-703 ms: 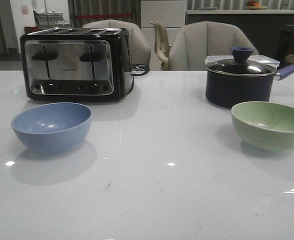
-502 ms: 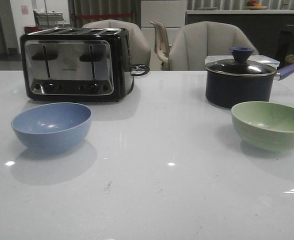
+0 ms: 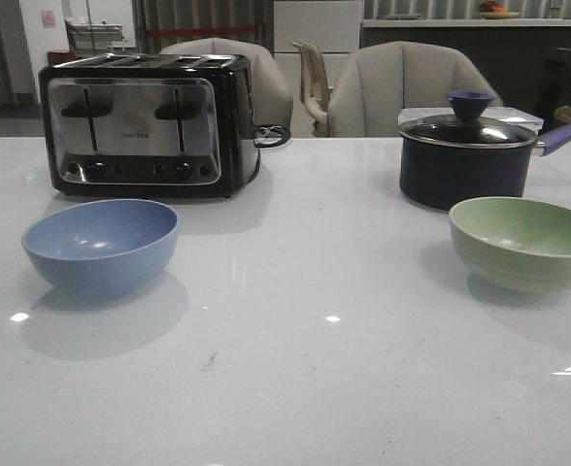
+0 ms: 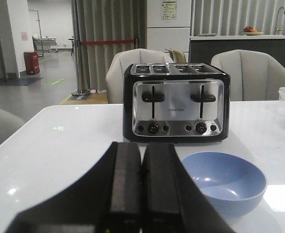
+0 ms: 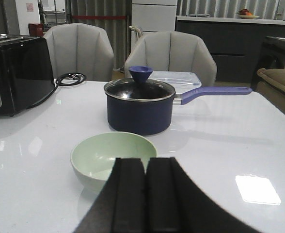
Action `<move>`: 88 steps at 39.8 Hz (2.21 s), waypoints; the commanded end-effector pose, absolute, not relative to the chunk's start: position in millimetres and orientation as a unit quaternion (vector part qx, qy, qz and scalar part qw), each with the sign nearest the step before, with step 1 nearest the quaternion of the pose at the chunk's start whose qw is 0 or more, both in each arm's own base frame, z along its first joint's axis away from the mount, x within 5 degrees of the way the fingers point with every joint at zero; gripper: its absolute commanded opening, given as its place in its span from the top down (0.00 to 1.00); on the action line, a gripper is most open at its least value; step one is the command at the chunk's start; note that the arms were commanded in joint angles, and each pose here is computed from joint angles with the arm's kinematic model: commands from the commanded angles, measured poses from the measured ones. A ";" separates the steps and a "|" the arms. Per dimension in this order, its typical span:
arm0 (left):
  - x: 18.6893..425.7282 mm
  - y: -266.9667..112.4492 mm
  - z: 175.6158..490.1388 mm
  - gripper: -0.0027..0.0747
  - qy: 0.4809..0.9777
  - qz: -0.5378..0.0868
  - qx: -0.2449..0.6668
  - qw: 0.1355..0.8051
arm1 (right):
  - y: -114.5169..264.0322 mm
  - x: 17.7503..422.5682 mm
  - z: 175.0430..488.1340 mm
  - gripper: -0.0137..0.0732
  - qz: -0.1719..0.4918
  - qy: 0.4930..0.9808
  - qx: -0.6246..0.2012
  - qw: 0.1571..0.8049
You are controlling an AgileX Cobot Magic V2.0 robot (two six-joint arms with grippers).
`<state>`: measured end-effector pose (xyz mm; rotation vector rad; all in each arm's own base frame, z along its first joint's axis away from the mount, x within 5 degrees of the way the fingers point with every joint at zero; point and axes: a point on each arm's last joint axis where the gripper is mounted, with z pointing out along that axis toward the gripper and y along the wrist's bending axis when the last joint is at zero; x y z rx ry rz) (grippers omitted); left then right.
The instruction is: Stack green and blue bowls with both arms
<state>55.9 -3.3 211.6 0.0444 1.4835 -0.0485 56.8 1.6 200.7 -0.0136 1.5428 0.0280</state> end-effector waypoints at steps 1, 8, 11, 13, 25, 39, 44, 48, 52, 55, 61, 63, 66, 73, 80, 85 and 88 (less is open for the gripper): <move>54.0 -3.0 214.8 0.84 0.640 -0.028 0.013 0.768 | 0.6 54.3 211.2 0.79 0.008 0.652 -0.002 0.758; 50.4 -2.7 231.4 0.84 0.604 -0.034 0.008 0.796 | 0.8 50.6 228.8 0.79 0.010 0.644 -0.002 0.765; 46.0 -2.3 248.9 0.84 0.589 -0.041 0.003 0.807 | 1.0 45.2 249.0 0.79 0.011 0.637 -0.003 0.771; 41.9 -2.1 263.9 0.84 0.579 -0.041 0.003 0.814 | 1.2 40.7 264.8 0.79 0.012 0.632 -0.005 0.775; 21.8 -2.1 371.7 0.84 0.606 -0.044 0.008 0.794 | 3.5 44.6 370.2 0.79 0.017 0.702 -0.016 0.711; 72.6 -6.3 364.6 0.84 0.742 -0.046 0.009 0.669 | 5.9 117.1 351.6 0.79 0.021 0.856 -0.022 0.516; 89.8 -7.3 347.3 0.84 0.774 -0.044 0.009 0.632 | 6.5 138.4 335.2 0.79 0.022 0.891 -0.022 0.453; 99.4 -7.9 335.6 0.84 0.793 -0.043 0.009 0.607 | 6.7 151.8 325.0 0.79 0.022 0.907 -0.022 0.420; 104.5 -8.2 329.1 0.84 0.804 -0.043 0.009 0.593 | 6.9 167.4 315.7 0.65 0.022 0.916 -0.021 0.400; 104.8 -8.2 329.0 0.84 0.804 -0.043 0.009 0.593 | 6.8 178.9 311.9 0.38 0.021 0.913 -0.019 0.406; 104.8 -8.2 329.0 0.84 0.804 -0.043 0.009 0.593 | 6.9 199.4 308.0 0.15 0.020 0.916 -0.017 0.401; 104.8 -8.2 329.0 0.84 0.804 -0.043 0.009 0.593 | 7.1 208.3 307.9 0.15 0.020 0.919 -0.017 0.394; 104.8 -8.2 329.0 0.84 0.804 -0.043 0.009 0.593 | 7.4 223.8 308.1 0.15 0.021 0.923 -0.017 0.384; 104.8 -8.2 329.0 0.84 0.804 -0.043 0.009 0.593 | 5.0 267.3 306.5 0.15 0.023 0.936 -0.001 0.352; 104.8 -8.2 329.0 0.84 0.804 -0.043 0.009 0.593 | 1.6 310.8 290.2 0.15 0.022 0.949 0.007 0.314; 104.8 -8.2 329.0 0.84 0.804 -0.043 0.009 0.593 | 1.0 337.4 274.2 0.15 0.019 0.956 0.005 0.294; 104.8 -8.2 329.0 0.84 0.804 -0.043 0.009 0.593 | -0.4 351.1 264.6 0.15 0.009 0.959 -0.002 0.283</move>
